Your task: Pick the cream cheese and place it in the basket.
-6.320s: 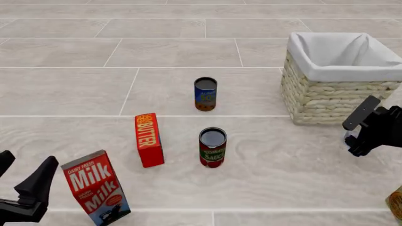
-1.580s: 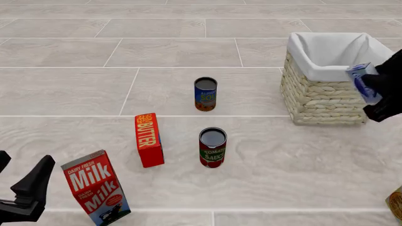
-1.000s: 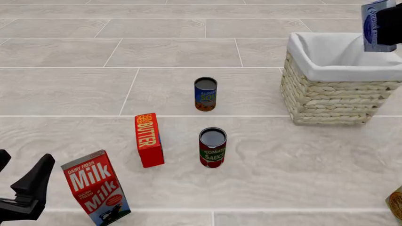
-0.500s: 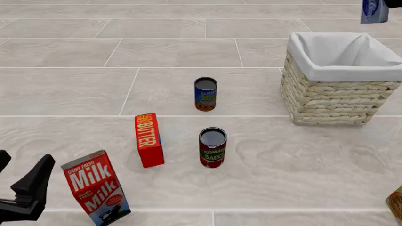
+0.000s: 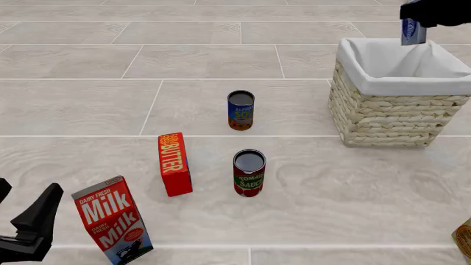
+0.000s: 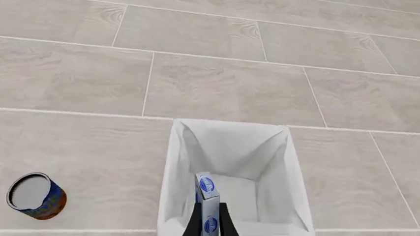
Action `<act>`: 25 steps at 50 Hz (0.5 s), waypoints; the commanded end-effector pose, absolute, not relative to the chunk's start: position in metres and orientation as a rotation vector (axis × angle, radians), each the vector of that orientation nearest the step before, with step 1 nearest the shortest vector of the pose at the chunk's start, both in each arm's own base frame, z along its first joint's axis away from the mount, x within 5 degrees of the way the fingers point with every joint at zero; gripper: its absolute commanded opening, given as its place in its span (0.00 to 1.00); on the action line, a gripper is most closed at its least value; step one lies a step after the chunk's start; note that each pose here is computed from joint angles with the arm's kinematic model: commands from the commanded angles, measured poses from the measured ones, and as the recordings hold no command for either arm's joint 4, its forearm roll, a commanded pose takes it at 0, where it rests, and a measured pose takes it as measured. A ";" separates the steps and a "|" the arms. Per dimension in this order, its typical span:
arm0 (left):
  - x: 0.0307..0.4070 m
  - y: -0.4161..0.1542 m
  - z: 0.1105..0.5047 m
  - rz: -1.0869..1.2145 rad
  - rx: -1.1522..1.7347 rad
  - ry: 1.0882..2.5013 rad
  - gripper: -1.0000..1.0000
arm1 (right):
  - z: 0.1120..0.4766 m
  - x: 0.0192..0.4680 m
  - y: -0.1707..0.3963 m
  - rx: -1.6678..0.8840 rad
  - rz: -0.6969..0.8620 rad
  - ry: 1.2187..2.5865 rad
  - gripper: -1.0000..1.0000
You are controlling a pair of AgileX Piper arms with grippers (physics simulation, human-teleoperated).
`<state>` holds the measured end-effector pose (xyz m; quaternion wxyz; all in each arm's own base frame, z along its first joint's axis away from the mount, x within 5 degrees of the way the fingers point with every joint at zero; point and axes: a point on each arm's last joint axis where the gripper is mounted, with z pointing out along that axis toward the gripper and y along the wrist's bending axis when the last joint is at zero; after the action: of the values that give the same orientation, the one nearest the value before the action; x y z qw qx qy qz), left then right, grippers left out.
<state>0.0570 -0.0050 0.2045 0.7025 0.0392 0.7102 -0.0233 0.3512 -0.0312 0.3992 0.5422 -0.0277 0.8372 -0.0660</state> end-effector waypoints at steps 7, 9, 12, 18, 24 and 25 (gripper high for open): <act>0.056 -0.005 0.204 -0.053 0.083 1.587 1.00 | 0.373 0.385 -0.041 -0.042 -0.159 2.026 0.00; 0.056 -0.005 0.204 -0.053 0.085 1.587 1.00 | 0.370 0.389 -0.043 -0.030 -0.159 2.030 0.00; 0.056 -0.005 0.204 -0.054 0.086 1.587 1.00 | 0.367 0.392 -0.045 -0.032 -0.162 2.035 0.00; 0.056 -0.005 0.204 -0.054 0.085 1.588 1.00 | 0.365 0.401 -0.048 -0.025 -0.164 2.045 0.00; 0.056 -0.005 0.204 -0.055 0.085 1.588 1.00 | 0.367 0.411 -0.050 -0.014 -0.159 2.048 0.00; 0.056 -0.005 0.204 -0.055 0.085 1.588 1.00 | 0.367 0.411 -0.050 -0.014 -0.159 2.048 0.00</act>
<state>0.0564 -0.0050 0.2037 0.7001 0.0382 0.7126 -0.0243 0.3984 -0.0459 0.3644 0.5139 -0.0166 0.8549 -0.0691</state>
